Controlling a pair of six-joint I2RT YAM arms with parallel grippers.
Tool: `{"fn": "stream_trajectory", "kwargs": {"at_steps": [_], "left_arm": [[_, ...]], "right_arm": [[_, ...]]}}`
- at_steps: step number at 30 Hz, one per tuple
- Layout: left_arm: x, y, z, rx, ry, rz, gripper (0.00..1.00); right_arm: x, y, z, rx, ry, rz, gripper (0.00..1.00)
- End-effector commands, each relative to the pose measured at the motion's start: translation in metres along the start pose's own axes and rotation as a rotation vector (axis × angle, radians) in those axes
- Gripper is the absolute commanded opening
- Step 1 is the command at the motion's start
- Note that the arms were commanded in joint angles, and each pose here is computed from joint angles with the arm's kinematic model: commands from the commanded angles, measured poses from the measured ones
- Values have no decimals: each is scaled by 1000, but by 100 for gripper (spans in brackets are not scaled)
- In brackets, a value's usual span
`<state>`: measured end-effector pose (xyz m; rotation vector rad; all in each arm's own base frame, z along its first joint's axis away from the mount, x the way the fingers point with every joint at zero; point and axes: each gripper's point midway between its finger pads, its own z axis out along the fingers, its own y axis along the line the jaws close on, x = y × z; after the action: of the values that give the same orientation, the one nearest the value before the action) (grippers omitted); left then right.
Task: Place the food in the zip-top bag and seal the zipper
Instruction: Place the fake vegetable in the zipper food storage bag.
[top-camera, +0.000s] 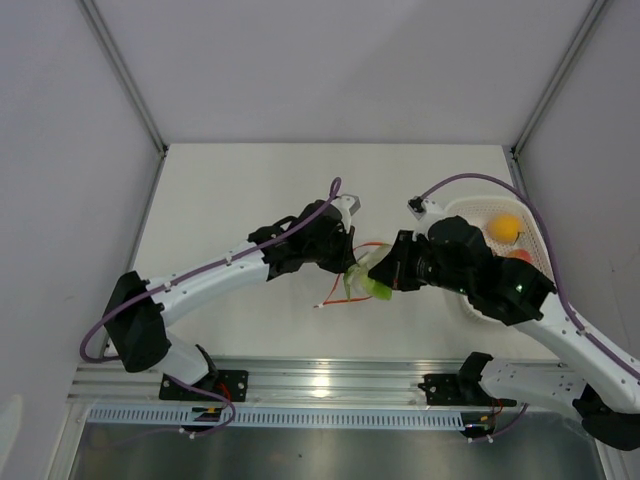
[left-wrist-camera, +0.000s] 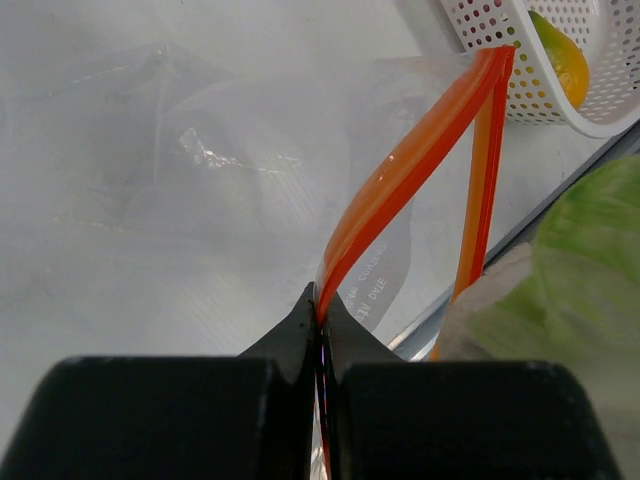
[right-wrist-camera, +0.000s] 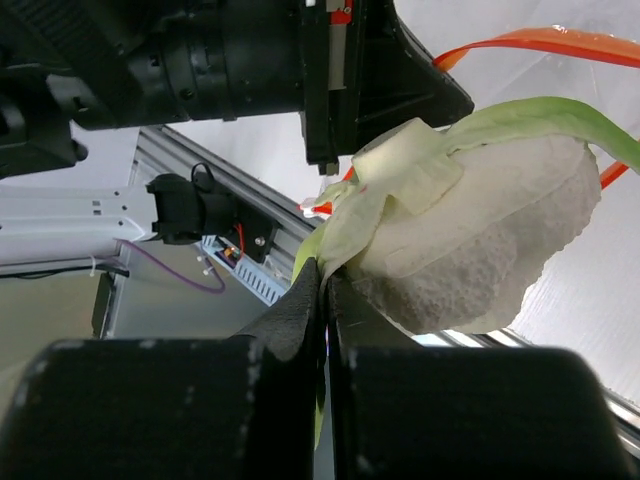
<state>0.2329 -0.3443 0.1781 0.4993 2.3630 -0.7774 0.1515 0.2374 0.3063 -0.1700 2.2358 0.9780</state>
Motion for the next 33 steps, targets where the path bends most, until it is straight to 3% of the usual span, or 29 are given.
{"fn": "stream_trajectory", "kwargs": {"at_steps": [1,8,17,21,24,25,26,27,29,33], "left_arm": [[-17,-11,-13,43,-41,9,1],[-14,-12,-31,67,-70,-2,0],[-17,-42,-55,228,-101,-29,1],[-14,-45,-54,249,-86,-39,1],[-12,-47,-54,267,-84,-46,1],[-12,-48,-53,269,-84,-49,1],[-12,-47,-54,269,-86,-50,1],[-10,-46,-53,266,-84,-51,1],[-9,-45,-52,259,-81,-53,1],[-9,-42,-52,247,-92,-64,1]], "right_arm": [[-22,11,8,0,-95,15,0],[-17,2,21,27,-104,17,0],[8,-10,51,1,-59,-26,0],[19,4,61,-76,4,-71,0],[27,-2,69,-38,41,-92,2],[28,-5,70,-22,43,-94,10],[29,-7,70,-10,47,-89,24],[27,-9,67,-4,35,-87,49],[23,-13,63,20,9,-86,69],[11,-19,44,66,-40,-91,80]]}}
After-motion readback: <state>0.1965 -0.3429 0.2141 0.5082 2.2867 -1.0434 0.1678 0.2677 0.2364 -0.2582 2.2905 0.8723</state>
